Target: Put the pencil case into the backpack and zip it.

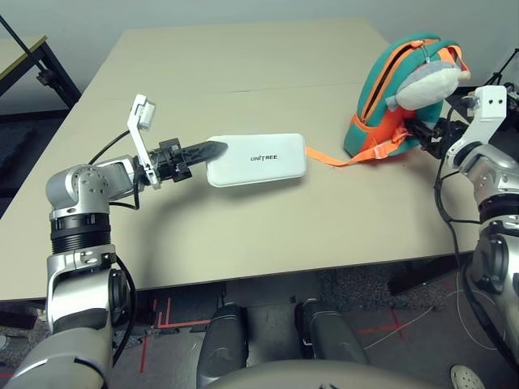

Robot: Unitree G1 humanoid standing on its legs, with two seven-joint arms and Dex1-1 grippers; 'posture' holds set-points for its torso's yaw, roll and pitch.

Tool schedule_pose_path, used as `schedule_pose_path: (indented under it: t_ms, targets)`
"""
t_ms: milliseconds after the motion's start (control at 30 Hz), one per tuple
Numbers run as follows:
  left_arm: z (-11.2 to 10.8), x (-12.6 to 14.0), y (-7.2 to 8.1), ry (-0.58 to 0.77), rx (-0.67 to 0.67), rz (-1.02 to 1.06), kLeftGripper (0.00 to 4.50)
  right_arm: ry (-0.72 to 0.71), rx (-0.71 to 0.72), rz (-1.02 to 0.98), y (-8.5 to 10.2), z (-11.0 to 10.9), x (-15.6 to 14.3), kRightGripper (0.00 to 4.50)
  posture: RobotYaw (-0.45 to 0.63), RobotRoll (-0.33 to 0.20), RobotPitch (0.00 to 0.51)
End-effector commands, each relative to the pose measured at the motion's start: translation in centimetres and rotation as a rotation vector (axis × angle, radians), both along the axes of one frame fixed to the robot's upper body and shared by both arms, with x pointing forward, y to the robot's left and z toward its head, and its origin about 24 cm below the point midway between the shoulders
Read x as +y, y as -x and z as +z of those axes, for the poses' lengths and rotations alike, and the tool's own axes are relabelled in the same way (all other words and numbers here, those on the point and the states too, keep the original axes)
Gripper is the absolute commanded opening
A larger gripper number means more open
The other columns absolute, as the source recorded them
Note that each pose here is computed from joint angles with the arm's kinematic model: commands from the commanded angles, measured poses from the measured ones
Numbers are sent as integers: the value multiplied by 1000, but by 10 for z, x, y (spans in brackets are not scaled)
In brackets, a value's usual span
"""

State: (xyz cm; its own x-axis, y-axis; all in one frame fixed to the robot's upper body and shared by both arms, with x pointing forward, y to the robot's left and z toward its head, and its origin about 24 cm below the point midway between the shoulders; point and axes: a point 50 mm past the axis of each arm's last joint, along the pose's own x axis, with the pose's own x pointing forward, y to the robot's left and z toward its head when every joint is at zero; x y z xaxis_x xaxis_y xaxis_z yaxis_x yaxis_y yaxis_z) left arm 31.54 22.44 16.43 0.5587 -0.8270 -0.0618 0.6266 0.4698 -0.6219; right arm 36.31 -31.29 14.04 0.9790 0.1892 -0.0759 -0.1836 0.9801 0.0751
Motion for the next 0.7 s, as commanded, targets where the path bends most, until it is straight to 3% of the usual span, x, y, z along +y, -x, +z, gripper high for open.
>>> schedule_pose_path:
  t_ms: [33,133,500,700]
  targets:
    - [10,5,-5,-7,-92,54,1336,5,5,23,-2,-3,5,925,-48,0,38]
    - [12,6,-7,-10,-111,70,1336,7,-3,46,-3,-2,9,312,-50,0,39]
    - [18,21,-21,-37,-186,222,1335,10,-90,225,-1,19,31,302,-55,0,53]
    - [22,26,-27,-42,-210,257,1335,-7,-162,430,19,45,61,285,-77,0,65]
